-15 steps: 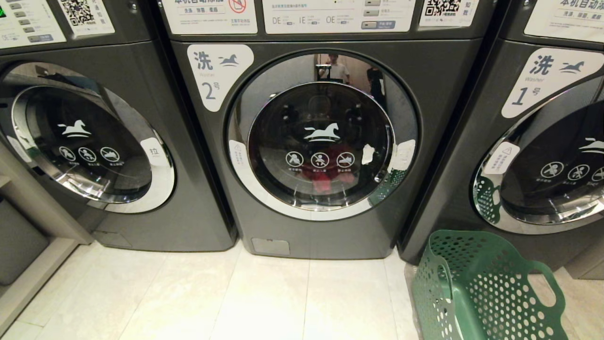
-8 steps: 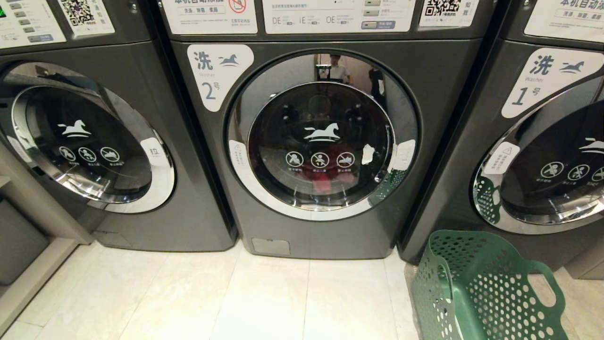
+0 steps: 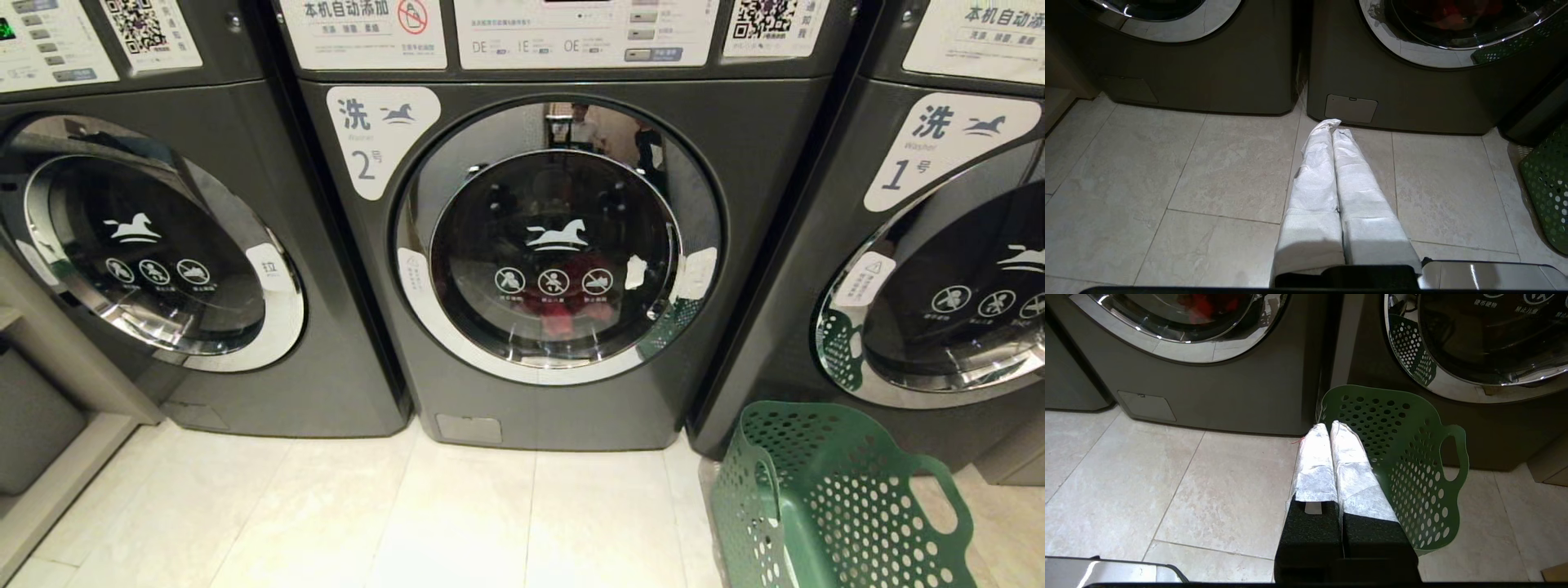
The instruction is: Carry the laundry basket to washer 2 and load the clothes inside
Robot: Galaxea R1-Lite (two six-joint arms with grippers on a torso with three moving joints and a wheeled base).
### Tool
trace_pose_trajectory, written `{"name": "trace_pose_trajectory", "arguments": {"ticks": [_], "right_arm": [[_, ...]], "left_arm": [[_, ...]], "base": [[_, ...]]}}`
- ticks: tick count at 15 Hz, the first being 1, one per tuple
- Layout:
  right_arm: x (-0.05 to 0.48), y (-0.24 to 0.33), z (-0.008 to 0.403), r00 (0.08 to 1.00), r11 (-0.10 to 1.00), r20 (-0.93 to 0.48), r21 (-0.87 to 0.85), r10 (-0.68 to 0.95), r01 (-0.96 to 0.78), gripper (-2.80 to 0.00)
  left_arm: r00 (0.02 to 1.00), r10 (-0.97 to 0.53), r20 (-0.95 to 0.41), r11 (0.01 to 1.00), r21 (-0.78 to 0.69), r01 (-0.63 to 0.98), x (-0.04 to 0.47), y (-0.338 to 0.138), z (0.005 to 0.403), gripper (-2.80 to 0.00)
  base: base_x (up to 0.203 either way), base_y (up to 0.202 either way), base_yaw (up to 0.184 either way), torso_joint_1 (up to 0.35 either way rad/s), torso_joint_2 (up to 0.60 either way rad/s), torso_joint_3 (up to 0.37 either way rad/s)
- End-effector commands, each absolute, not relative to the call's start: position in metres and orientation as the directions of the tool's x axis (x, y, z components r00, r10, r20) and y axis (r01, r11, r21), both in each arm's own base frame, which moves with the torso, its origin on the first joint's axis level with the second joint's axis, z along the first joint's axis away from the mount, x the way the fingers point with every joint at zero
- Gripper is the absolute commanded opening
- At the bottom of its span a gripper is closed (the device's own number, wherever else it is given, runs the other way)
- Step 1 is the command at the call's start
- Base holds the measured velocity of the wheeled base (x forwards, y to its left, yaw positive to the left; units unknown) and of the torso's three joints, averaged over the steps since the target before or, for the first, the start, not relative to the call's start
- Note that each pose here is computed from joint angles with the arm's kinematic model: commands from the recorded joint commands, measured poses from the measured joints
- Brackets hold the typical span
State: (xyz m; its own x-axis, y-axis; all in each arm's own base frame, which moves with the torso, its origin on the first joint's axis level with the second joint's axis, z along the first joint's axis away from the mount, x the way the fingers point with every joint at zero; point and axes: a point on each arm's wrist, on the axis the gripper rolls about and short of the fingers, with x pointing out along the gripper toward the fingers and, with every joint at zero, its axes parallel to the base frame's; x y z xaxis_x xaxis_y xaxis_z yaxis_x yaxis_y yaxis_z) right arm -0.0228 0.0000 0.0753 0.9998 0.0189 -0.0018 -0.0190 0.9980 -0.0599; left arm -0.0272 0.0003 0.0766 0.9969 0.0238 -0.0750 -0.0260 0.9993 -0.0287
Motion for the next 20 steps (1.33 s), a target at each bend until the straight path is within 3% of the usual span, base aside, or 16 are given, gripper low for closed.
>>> {"name": "trace_pose_trajectory", "arguments": {"ticks": [1, 20], "right_arm": [[-0.0228, 0.0, 0.0753, 1.0, 0.998, -0.002, -0.06, 0.02, -0.02, -2.8], [-0.0228, -0.0001, 0.0752, 1.0, 0.999, -0.003, -0.036, 0.015, -0.015, -2.8]], "left_arm": [[0.997, 0.025, -0.08, 0.999, -0.029, -0.027, -0.0272, 0.0003, 0.0761, -2.8], [0.997, 0.025, -0.08, 0.999, -0.029, -0.027, -0.0272, 0.0003, 0.0761, -2.8]], "base": [[0.0, 0.0, 0.0, 0.019, -0.08, -0.308], [0.0, 0.0, 0.0, 0.141, -0.47, -0.315]]}}
